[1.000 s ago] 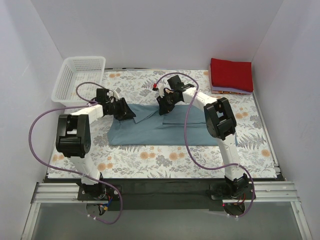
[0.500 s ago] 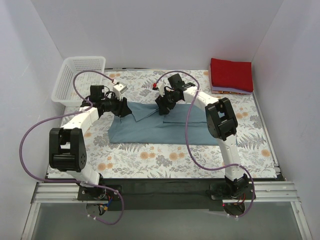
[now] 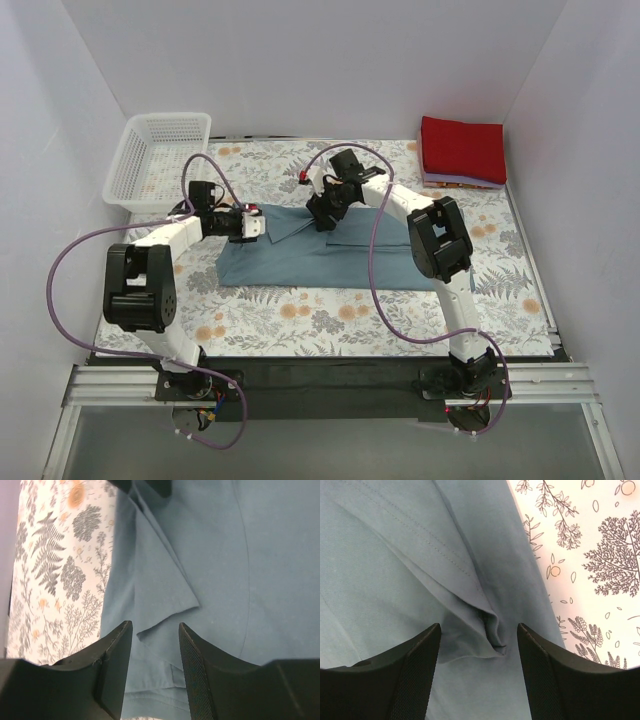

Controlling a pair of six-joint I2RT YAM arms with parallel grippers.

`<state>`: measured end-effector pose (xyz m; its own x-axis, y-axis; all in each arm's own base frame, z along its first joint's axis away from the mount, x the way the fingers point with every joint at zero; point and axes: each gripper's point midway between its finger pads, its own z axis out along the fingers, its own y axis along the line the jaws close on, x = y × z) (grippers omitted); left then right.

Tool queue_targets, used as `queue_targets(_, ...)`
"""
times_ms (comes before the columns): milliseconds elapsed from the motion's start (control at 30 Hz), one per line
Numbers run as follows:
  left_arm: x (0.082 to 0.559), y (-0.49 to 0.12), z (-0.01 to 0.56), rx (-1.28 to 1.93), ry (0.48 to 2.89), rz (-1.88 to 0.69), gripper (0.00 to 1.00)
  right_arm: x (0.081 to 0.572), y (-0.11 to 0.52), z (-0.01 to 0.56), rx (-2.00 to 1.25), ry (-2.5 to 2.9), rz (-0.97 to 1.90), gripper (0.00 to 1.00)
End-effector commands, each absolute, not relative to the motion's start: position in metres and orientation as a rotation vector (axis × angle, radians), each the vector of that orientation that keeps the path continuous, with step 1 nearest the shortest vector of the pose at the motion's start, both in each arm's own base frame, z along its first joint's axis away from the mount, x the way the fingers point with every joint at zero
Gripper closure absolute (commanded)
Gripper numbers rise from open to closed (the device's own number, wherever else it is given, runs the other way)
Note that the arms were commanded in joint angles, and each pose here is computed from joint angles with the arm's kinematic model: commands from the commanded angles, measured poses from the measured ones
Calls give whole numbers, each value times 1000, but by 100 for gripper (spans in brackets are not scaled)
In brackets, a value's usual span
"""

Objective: Fold and stack the t-shirts
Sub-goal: Fold the tshirt

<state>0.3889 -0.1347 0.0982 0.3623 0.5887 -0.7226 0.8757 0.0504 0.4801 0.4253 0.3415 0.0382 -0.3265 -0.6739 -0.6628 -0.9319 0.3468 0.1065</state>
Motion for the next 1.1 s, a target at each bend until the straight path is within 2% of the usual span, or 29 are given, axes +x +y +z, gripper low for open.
queue_targets(0, 386, -147, 96, 1806, 1056, -279, 59, 438, 352, 81, -1395, 1988, 621, 31)
queue_targets(400, 391, -154, 55, 1956, 950, -205, 57, 445, 352, 77, -1403, 1983, 587, 33)
queue_targets(800, 405, -152, 44, 2003, 930, -152, 58, 447, 353, 66, -1414, 1995, 583, 48)
queue_targets(900, 406, -155, 46, 1989, 915, -150, 61, 447, 352, 63, -1416, 1999, 579, 50)
queue_targets(1067, 404, -163, 51, 1962, 897, -171, 74, 450, 352, 58, -1414, 2008, 565, 53)
